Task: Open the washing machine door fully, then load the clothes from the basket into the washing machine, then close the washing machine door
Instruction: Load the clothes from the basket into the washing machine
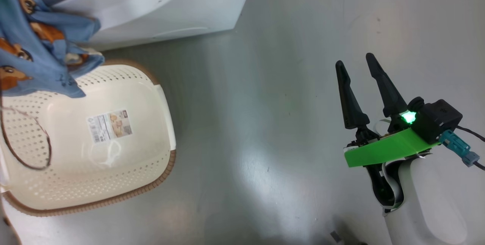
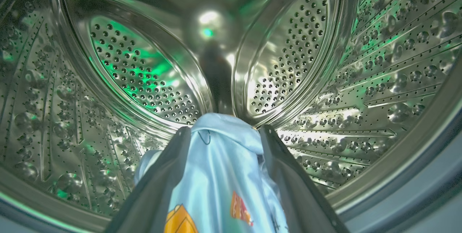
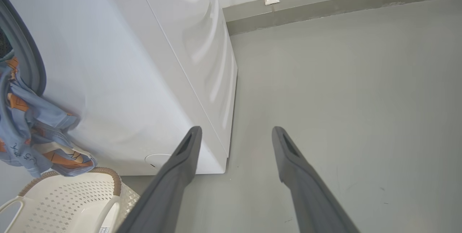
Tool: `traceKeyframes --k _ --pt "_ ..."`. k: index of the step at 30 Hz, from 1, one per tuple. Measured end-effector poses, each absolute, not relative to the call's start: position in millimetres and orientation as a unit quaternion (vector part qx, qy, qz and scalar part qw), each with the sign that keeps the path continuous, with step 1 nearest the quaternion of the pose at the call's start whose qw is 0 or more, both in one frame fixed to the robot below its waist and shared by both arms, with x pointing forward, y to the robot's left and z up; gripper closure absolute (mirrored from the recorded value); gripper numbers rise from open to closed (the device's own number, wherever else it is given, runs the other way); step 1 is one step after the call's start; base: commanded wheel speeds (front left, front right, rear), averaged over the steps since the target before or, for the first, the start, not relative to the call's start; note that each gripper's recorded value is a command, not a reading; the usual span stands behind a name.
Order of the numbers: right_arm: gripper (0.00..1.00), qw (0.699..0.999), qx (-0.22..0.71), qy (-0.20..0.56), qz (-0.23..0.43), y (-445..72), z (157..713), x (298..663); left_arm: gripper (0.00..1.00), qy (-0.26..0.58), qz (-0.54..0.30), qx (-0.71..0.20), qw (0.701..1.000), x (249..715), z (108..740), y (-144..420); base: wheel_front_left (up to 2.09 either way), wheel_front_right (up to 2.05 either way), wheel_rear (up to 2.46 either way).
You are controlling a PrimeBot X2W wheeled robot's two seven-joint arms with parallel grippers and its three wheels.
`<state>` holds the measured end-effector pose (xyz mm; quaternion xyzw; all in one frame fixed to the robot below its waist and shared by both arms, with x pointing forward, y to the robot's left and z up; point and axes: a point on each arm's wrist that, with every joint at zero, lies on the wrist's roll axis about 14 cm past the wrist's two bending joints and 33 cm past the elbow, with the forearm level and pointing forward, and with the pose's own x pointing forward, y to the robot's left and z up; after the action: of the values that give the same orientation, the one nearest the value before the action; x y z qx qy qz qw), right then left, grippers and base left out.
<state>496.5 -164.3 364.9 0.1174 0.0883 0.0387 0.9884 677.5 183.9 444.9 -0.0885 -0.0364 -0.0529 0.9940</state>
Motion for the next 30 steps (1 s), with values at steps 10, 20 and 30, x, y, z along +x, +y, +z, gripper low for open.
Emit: traceKeyframes --k 10,20,30 --pt "0.00 0.989 0.120 0.077 0.042 -162 376 496 0.00 -0.037 -0.044 -0.096 0.994 643 445 191 0.00 0.00 0.00" --pt "0.00 0.988 0.122 0.077 0.049 -155 375 498 0.00 -0.033 -0.013 -0.114 0.993 595 429 202 0.00 0.00 0.00" --pt "0.00 0.988 0.123 0.077 0.053 -152 375 499 0.00 -0.003 0.005 -0.109 0.994 557 408 205 0.00 0.00 0.00"
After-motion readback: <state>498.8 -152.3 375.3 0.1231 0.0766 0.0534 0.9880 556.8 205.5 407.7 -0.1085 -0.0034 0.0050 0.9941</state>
